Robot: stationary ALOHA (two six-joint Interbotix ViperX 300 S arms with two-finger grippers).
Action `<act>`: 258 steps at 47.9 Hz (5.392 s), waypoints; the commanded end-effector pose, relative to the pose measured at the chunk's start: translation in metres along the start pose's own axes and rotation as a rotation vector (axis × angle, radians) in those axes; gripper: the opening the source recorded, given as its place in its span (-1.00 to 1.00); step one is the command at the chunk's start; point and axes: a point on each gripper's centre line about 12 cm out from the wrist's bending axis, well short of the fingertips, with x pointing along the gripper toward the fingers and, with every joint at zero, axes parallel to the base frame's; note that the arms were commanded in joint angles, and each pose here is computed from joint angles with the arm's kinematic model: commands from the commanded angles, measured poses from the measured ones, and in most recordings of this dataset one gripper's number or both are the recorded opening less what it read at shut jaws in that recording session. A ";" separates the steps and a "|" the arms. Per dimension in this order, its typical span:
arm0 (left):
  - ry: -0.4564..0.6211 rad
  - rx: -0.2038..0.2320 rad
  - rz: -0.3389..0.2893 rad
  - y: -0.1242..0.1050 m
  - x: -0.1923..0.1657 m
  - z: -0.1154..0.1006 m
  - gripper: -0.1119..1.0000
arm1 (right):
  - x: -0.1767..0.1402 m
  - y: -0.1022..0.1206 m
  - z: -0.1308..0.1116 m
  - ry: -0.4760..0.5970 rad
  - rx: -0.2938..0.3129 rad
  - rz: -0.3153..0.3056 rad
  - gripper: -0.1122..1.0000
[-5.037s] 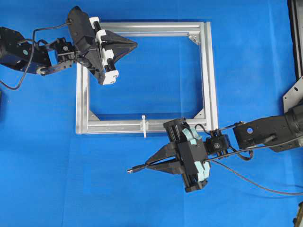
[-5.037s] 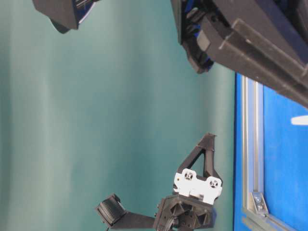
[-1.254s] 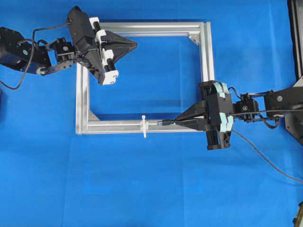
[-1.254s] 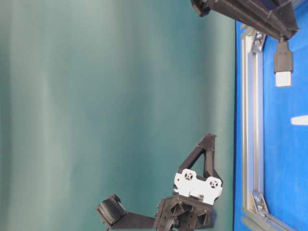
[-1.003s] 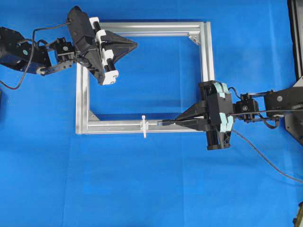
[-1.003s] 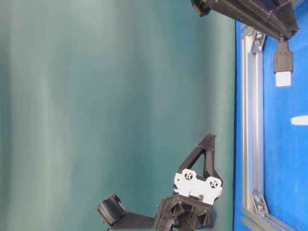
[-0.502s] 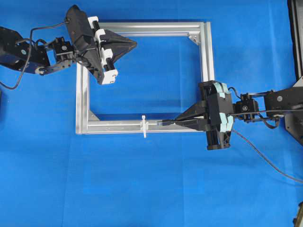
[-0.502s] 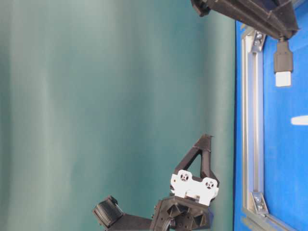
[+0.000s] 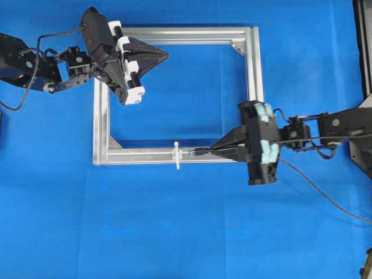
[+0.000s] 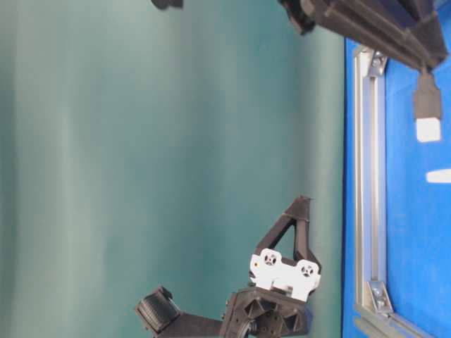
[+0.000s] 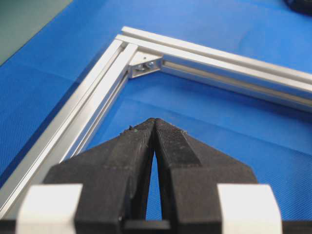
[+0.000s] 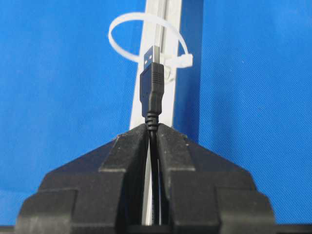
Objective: Insert the wire through the string loop located in the center.
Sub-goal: 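Push the USB plug leftward through the zip-tie loop with the right gripper, then move the left gripper down to the plug emerging left of the loop, then open and close the left gripper on the USB plug tip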
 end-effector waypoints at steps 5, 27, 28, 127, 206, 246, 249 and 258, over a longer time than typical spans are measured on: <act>-0.046 0.001 -0.005 -0.002 -0.001 0.014 -0.80 | 0.016 0.002 0.014 -0.027 0.004 0.003 -0.81; -0.046 0.002 -0.008 -0.002 -0.002 0.014 -0.80 | 0.055 0.004 0.028 -0.029 0.003 0.004 -0.81; -0.044 0.003 -0.009 -0.003 -0.003 0.013 -0.80 | 0.056 0.004 0.029 -0.030 0.001 0.004 -0.81; 0.070 0.010 -0.450 -0.155 -0.066 -0.017 -0.80 | 0.059 0.005 0.029 -0.027 -0.002 0.004 -0.81; 0.187 0.019 -0.410 -0.156 -0.036 -0.046 0.80 | 0.059 0.005 0.028 -0.024 -0.005 0.004 -0.81; 0.193 0.021 -0.409 -0.156 -0.036 -0.047 0.78 | 0.059 0.005 0.028 -0.024 -0.005 0.004 -0.81; 0.191 0.020 -0.409 -0.156 -0.036 -0.046 0.78 | 0.059 0.005 0.028 -0.026 -0.005 0.005 -0.81; 0.191 0.020 -0.408 -0.155 -0.036 -0.046 0.78 | 0.059 0.005 0.028 -0.024 -0.005 0.004 -0.81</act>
